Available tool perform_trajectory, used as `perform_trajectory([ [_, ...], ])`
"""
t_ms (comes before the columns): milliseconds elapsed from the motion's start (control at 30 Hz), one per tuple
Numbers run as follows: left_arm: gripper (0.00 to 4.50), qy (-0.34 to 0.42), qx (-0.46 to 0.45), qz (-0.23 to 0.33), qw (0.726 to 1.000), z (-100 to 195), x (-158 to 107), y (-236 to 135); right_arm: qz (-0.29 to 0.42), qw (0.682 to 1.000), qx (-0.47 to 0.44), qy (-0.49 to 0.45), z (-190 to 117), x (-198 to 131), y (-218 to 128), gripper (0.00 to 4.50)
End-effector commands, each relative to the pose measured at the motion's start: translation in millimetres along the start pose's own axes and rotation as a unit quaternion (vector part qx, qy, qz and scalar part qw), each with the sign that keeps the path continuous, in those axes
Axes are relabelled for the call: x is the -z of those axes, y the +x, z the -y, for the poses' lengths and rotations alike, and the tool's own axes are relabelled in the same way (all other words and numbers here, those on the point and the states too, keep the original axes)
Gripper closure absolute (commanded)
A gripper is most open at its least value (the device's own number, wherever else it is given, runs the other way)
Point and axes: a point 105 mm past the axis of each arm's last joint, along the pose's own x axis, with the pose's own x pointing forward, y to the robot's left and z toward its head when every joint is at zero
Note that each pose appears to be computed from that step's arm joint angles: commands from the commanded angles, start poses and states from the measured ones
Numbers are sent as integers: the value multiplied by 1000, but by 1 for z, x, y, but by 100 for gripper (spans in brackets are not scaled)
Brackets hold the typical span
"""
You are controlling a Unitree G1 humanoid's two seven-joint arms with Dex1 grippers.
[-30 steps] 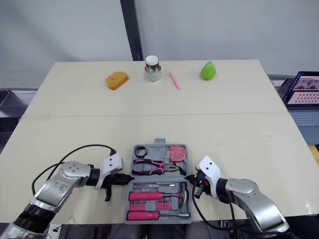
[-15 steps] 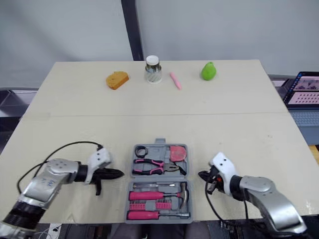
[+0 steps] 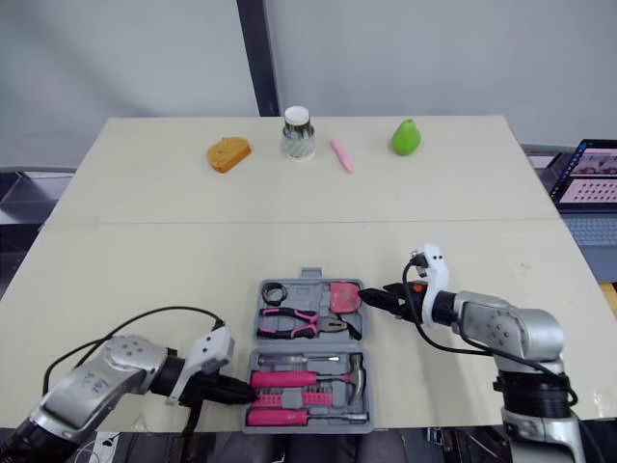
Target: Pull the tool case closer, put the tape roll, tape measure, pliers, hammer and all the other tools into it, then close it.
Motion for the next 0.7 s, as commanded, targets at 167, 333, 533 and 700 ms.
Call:
perform_trajectory([
  [167,450,11,-23,-62,998,-9,28,4,-13,998,-39,38,-8,2,17,2],
  [333,450,13,-25,-64,998,-11,30,5,6,994,-92,56,-25,-6,29,2],
  [533,450,8,-27,-49,998,-14,27,5,28,990,-131,50,-37,-11,25,2],
  [700,450,6,-32,-49,998,-18,28,3,38,983,-177,16,-54,-13,11,2],
])
